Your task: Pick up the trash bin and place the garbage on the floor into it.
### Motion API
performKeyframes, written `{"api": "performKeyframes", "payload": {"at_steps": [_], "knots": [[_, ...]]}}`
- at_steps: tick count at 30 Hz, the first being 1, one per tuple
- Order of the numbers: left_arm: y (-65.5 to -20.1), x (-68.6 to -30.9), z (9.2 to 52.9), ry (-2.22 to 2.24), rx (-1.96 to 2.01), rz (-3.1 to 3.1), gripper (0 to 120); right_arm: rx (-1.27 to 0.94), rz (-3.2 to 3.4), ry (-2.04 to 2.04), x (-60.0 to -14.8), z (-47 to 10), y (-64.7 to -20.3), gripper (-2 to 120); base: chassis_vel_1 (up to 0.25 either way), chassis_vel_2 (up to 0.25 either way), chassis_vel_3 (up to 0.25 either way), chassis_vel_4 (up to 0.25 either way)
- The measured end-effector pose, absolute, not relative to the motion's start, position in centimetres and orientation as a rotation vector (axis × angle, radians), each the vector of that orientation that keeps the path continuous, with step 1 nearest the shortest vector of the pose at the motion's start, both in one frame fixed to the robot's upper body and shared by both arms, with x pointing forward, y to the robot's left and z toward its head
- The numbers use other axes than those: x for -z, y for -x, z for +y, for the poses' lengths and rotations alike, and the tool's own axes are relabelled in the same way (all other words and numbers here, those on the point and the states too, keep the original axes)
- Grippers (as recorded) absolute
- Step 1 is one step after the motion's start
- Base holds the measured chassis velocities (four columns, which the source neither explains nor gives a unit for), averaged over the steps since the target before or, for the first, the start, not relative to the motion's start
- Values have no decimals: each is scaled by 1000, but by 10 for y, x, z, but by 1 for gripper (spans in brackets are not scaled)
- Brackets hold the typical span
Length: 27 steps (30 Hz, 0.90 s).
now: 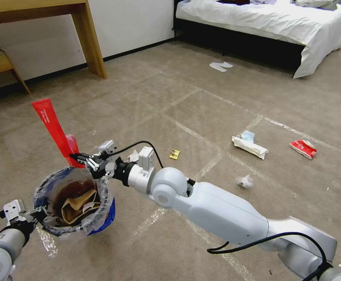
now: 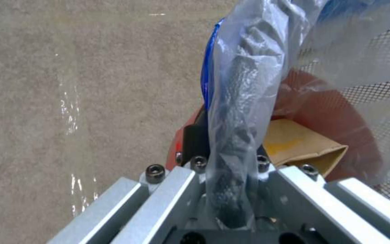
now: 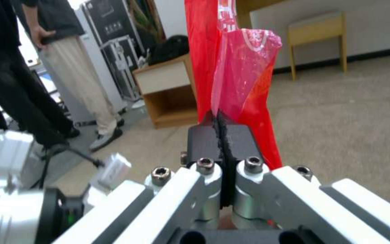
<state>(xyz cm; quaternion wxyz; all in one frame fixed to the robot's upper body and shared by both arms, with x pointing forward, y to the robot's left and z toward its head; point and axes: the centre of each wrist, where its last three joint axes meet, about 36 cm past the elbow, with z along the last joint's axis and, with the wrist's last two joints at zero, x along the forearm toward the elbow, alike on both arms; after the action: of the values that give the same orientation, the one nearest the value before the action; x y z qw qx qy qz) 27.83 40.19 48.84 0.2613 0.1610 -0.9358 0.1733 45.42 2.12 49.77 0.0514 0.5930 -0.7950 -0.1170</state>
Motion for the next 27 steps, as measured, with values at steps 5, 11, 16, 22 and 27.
{"api": "performKeyframes", "payload": {"at_steps": [5, 11, 16, 22, 27], "knots": [[-278, -489, 403, -439, -463, -2534, 0, 335, -2388, -1807, -481, 22, -447, 0, 0, 0, 0, 0], [-277, -489, 404, -442, -462, -2533, 0, 313, -2364, -1823, -475, 25, -441, 0, 0, 0, 0, 0], [-277, -491, 405, -443, -462, -2535, 0, 292, -2350, -1828, -471, 25, -438, 0, 0, 0, 0, 0], [-276, -492, 405, -442, -462, -2540, 0, 279, -2333, -1824, -460, 28, -433, 0, 0, 0, 0, 0], [-276, -493, 405, -443, -463, -2540, 0, 262, -2328, -1821, -453, 32, -433, 0, 0, 0, 0, 0]]}}
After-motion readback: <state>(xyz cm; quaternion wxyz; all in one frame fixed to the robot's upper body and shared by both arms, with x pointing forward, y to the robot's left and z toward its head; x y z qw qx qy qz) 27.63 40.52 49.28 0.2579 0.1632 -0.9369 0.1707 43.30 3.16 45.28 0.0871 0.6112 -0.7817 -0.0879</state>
